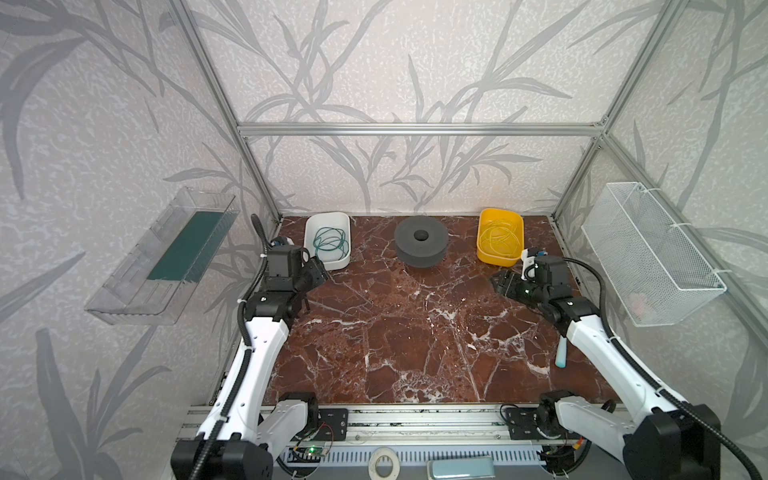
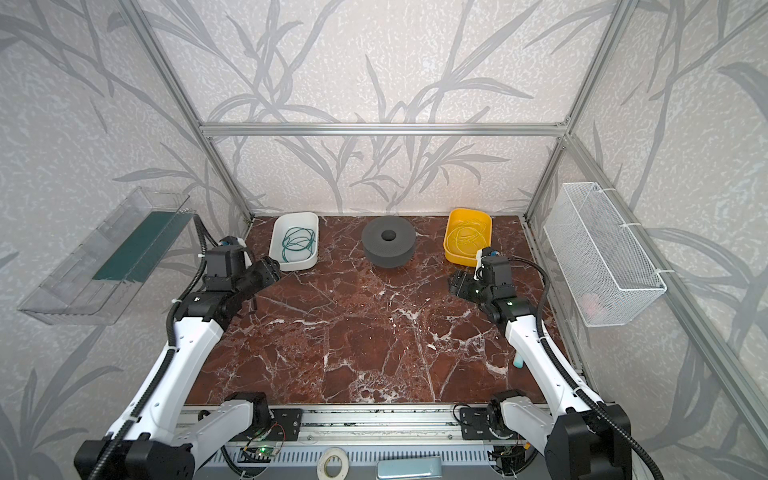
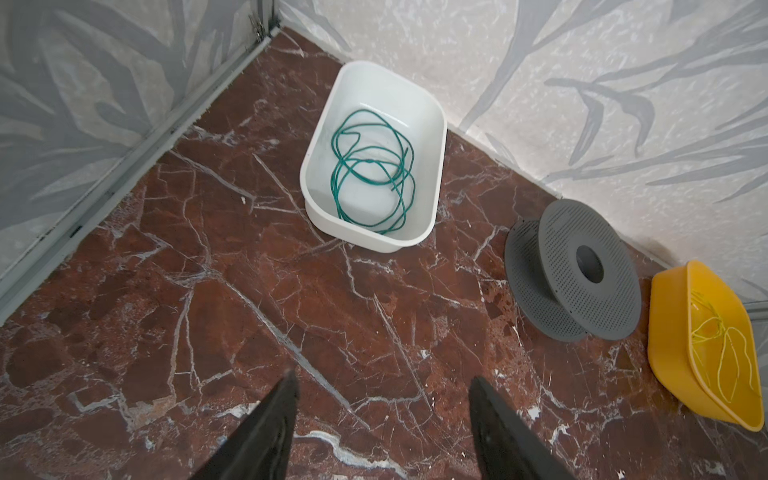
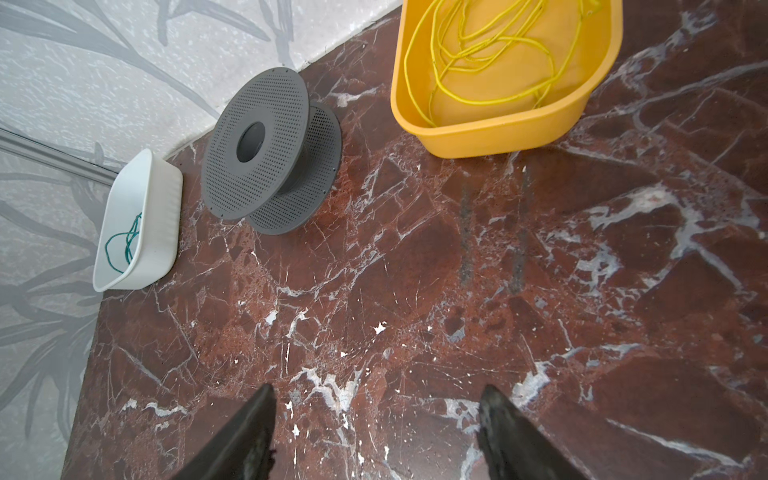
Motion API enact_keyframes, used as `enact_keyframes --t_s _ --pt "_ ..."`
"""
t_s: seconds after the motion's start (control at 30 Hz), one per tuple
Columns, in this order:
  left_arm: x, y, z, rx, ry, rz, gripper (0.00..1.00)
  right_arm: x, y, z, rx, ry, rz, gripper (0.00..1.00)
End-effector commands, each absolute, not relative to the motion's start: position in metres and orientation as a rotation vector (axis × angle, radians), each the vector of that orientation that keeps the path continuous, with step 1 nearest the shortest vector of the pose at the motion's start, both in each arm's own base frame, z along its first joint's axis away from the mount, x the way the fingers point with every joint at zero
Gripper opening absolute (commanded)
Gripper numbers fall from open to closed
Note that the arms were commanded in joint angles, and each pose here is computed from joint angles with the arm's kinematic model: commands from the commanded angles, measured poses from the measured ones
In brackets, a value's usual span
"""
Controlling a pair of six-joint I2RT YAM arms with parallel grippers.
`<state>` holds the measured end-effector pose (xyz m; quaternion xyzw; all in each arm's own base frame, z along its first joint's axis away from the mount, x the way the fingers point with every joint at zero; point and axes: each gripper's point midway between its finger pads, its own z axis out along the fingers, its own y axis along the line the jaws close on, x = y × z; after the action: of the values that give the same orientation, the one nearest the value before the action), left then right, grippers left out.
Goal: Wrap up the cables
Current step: 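Reach the right gripper to the grey spool and grasp its flange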
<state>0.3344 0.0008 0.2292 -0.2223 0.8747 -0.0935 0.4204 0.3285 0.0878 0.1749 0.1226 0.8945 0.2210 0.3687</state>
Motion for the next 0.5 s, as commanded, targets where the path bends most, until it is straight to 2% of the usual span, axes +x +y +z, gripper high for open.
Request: enact_keyframes --t_s 0.0,0.2,0.37,0.47 --pt "0.346 -0.018 0.224 -0.485 2.281 -0.272 0.66 0.337 0.096 0.178 0.316 2.293 0.578 0.75" --pt "0.371 -0.043 0.201 -0.413 2.404 -0.258 0.63 0.371 0.143 0.185 0.322 2.244 0.886 0.75" --pt "0.379 -0.065 0.191 -0.379 2.433 -0.303 0.61 0.405 0.181 0.198 0.252 2.130 1.017 0.88" --pt "0.376 -0.076 0.185 -0.368 2.441 -0.354 0.61 0.430 0.193 0.197 0.357 2.053 1.168 0.89"
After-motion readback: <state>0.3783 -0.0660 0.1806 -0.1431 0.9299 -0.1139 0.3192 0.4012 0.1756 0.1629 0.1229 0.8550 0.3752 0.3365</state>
